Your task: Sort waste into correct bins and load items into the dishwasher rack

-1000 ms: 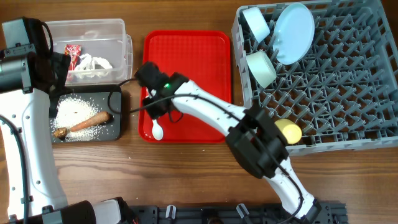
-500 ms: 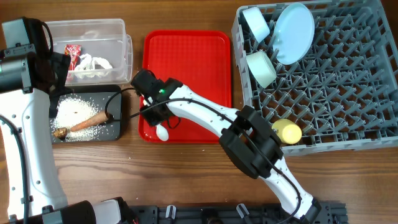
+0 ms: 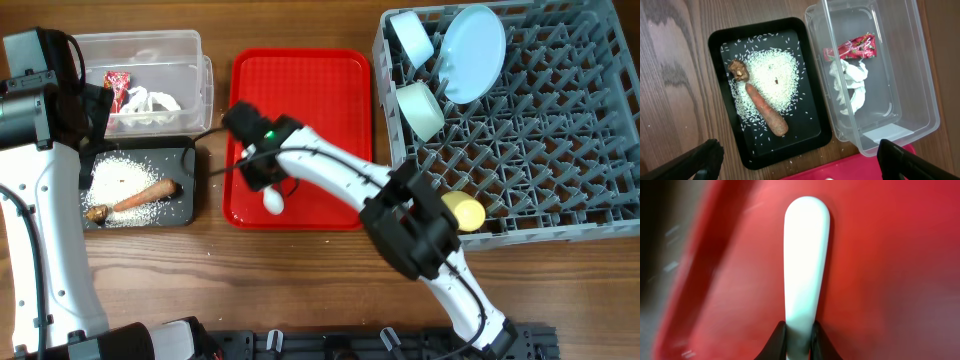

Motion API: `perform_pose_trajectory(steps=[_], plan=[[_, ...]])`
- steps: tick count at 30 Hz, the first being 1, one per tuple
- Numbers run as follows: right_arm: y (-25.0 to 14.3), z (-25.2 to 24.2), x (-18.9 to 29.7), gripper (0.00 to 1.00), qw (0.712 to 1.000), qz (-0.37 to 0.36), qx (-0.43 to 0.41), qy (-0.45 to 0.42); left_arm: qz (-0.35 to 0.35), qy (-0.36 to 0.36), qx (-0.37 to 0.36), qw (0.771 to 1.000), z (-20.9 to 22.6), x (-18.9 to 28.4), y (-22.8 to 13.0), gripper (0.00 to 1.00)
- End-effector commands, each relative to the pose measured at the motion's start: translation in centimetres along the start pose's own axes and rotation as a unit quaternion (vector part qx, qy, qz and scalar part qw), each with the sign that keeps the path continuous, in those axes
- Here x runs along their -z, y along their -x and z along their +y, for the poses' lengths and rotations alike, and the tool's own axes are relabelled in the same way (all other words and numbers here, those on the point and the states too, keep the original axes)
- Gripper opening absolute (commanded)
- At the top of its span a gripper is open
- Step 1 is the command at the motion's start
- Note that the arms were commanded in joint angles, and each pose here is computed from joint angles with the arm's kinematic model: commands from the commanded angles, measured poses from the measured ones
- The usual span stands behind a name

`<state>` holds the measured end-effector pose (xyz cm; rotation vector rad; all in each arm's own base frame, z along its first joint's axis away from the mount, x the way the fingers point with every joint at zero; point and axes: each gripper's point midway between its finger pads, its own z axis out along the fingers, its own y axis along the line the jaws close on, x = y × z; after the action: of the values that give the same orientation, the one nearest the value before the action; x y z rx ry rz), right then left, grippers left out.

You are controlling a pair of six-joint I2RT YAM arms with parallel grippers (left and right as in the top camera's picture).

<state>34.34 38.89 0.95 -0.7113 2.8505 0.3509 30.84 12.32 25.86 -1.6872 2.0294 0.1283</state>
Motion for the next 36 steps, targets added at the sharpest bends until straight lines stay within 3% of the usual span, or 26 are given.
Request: perform_pose_trajectory(steps=[1, 8, 12, 14, 16, 19, 21, 23, 28, 32, 36], plan=[[4.7, -4.5, 7.8, 0.04, 0.995, -0.090, -0.042, -0.019, -0.006, -0.005, -0.002, 1.000, -0.1, 0.4, 0.3, 1.00], [7.6, -11.9, 21.9, 0.04, 0.969, -0.216, -0.117, -0.024, -0.006, -0.005, -0.002, 1.000, -0.1, 0.4, 0.3, 1.00], [6.1, -18.5, 29.1, 0.04, 0.945, -0.266, -0.184, -0.052, -0.006, -0.005, -0.002, 1.000, -0.1, 0.4, 0.3, 1.00], [4.1, -22.6, 30.6, 0.04, 0.925, -0.263, -0.259, -0.088, -0.006, -0.005, -0.002, 1.000, -0.1, 0.4, 0.3, 1.00], [1.3, -27.0, 31.2, 0.04, 0.896, -0.243, -0.346, -0.134, -0.006, -0.005, -0.002, 1.000, -0.1, 0.4, 0.3, 1.00], [-4.5, -32.5, 30.3, 0.04, 0.829, -0.190, -0.491, -0.188, -0.006, -0.005, -0.002, 1.000, -0.1, 0.4, 0.3, 1.00], [-6.9, -34.1, 29.3, 0.04, 0.789, -0.168, -0.557, -0.196, -0.006, -0.005, -0.002, 1.000, -0.1, 0.4, 0.3, 1.00], [-9.8, -35.4, 27.5, 0.04, 0.727, -0.146, -0.641, -0.198, -0.006, -0.005, -0.002, 1.000, -0.1, 0.4, 0.3, 1.00], [-13.6, -35.4, 23.9, 0.04, 0.619, -0.111, -0.750, -0.204, -0.006, -0.005, -0.002, 1.000, -0.1, 0.4, 0.3, 1.00], [-14.7, -35.1, 22.7, 0.05, 0.594, -0.100, -0.771, -0.207, -0.006, -0.005, -0.002, 1.000, -0.1, 0.4, 0.3, 1.00], [-14.7, -35.2, 22.7, 0.06, 0.595, -0.100, -0.770, -0.207, -0.006, -0.005, -0.002, 1.000, -0.1, 0.4, 0.3, 1.00]])
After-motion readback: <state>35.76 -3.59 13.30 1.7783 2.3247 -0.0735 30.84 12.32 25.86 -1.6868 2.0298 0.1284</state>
